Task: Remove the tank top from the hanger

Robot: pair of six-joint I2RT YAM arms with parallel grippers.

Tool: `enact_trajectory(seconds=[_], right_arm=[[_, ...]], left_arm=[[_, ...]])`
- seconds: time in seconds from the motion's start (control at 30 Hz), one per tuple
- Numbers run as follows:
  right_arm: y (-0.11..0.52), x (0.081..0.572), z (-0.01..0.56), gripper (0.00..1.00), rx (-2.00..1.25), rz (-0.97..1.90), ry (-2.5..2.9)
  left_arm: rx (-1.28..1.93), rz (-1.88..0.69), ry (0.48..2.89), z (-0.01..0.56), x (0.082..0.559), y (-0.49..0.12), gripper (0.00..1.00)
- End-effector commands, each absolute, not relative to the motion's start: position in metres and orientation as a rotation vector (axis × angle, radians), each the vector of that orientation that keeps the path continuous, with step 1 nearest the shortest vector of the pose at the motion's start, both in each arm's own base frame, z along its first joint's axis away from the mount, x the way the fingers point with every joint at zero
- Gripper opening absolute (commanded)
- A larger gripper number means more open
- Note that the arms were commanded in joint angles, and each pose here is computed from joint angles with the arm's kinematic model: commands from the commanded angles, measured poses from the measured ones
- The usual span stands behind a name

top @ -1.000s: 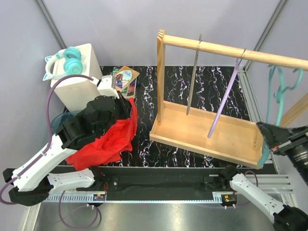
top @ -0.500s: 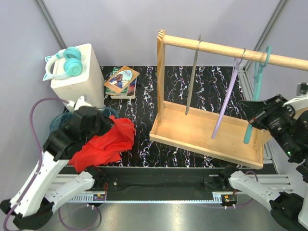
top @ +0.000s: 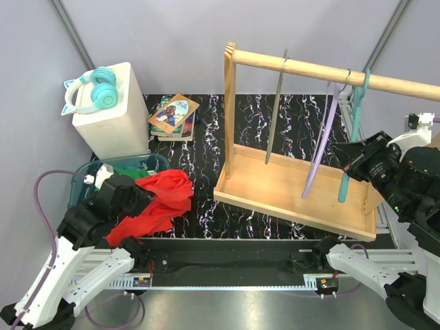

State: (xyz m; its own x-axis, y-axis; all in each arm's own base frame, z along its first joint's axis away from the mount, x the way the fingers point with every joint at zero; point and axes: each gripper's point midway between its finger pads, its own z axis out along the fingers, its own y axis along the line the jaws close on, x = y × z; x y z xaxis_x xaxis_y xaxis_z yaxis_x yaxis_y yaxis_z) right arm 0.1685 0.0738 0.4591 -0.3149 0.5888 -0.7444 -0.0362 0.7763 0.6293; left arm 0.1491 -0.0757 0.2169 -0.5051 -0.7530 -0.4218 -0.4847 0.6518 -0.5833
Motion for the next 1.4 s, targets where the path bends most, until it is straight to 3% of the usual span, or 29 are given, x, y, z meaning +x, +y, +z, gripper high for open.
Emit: enact_trajectory(seconds=[0.0,0.1,0.2,0.43,0.5,0.63,0.73,0.83,0.87,0.97,1.0,1.03,1.37], right_arm=[[0.084,0.179,0.470,0.00,0.421,0.700,1.765],[0.089,0.181,0.470,0.00,0.398,0.705,1.774],[0.091,0.181,0.468,0.00,0.382,0.711,1.784],[0.089,0.177,0.467,0.00,0.372,0.713,1.779],[0.087,0.174,0.469,0.00,0.373,0.715,1.769],[0.083,0.170,0.471,0.00,0.376,0.716,1.754],[0.081,0.167,0.472,0.00,0.376,0.719,1.745],[0.076,0.164,0.476,0.00,0.380,0.715,1.727],[0.075,0.163,0.478,0.00,0.379,0.716,1.717],[0.071,0.161,0.481,0.00,0.377,0.705,1.703],[0.070,0.160,0.481,0.00,0.376,0.703,1.701],[0.069,0.160,0.482,0.00,0.380,0.703,1.699],[0.069,0.162,0.482,0.00,0.371,0.685,1.701]], left_arm=[[-1.046,-0.424,2.124,0.217,0.149,-0.053,0.41],[-1.070,-0.395,2.097,0.206,0.150,-0.047,0.66],[-1.088,-0.389,2.106,0.188,0.154,-0.051,0.78],[-1.192,-0.380,2.176,0.149,0.152,-0.061,0.94],[-1.228,-0.374,2.175,0.144,0.152,-0.061,0.95],[-1.273,-0.332,2.150,0.131,0.156,-0.054,0.88],[-1.263,-0.331,2.133,0.130,0.167,-0.052,0.71],[-1.248,-0.342,2.150,0.127,0.176,-0.054,0.48],[-1.227,-0.333,2.165,0.126,0.179,-0.054,0.34],[-1.193,-0.318,2.156,0.135,0.188,-0.049,0.18],[-1.186,-0.308,2.150,0.140,0.189,-0.046,0.04],[-1.180,-0.314,2.110,0.158,0.195,-0.041,0.00],[-0.937,-0.098,1.870,0.323,0.223,0.005,0.00]])
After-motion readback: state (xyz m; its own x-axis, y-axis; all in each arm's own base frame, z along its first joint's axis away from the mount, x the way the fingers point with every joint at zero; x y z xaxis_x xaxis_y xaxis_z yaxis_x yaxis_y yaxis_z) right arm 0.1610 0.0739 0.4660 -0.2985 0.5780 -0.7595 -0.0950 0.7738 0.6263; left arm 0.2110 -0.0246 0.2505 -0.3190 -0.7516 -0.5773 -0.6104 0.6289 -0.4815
